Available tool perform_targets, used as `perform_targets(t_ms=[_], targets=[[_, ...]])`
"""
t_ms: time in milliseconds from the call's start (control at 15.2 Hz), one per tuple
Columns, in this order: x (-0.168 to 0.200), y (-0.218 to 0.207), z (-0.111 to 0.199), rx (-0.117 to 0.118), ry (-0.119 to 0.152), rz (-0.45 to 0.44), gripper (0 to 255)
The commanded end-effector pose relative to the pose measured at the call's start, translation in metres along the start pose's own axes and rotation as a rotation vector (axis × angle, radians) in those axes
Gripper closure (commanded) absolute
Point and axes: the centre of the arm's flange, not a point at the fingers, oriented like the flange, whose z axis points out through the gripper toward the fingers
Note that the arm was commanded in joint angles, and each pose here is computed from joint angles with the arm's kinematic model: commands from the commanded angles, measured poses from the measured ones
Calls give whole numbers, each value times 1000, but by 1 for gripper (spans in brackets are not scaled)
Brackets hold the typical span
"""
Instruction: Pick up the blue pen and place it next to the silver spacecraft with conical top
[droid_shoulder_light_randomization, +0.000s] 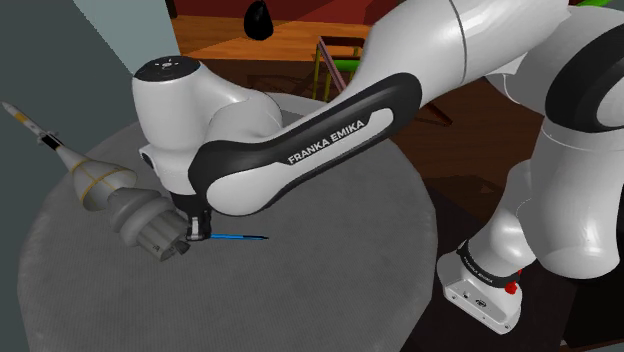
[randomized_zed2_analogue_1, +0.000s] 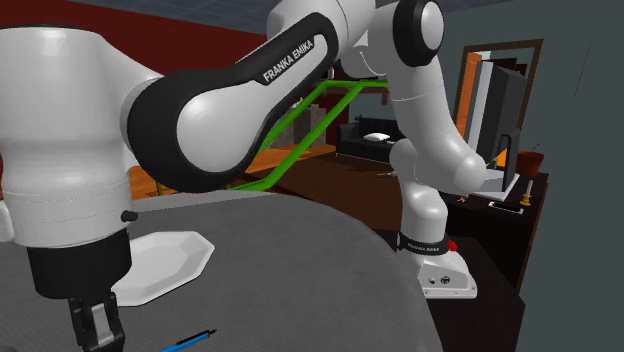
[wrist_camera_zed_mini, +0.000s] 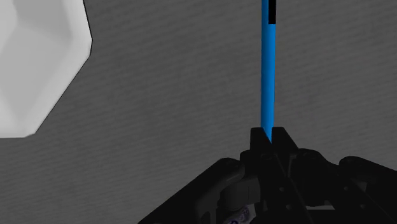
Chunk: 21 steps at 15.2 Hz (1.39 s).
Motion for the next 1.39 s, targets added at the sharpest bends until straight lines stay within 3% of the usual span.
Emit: perform_targets(t_ms=[0, 528, 594, 924, 1188, 1320], targets=[[-2, 1, 11, 0, -1, 0, 255], [-2, 1, 18, 0, -1, 0, 255], [-2, 1, 18, 0, -1, 0, 0], [-2, 1, 18, 0, -1, 0, 0], [-2, 1, -32, 0, -1, 0, 0], [-2, 1, -32, 0, -1, 0, 0]])
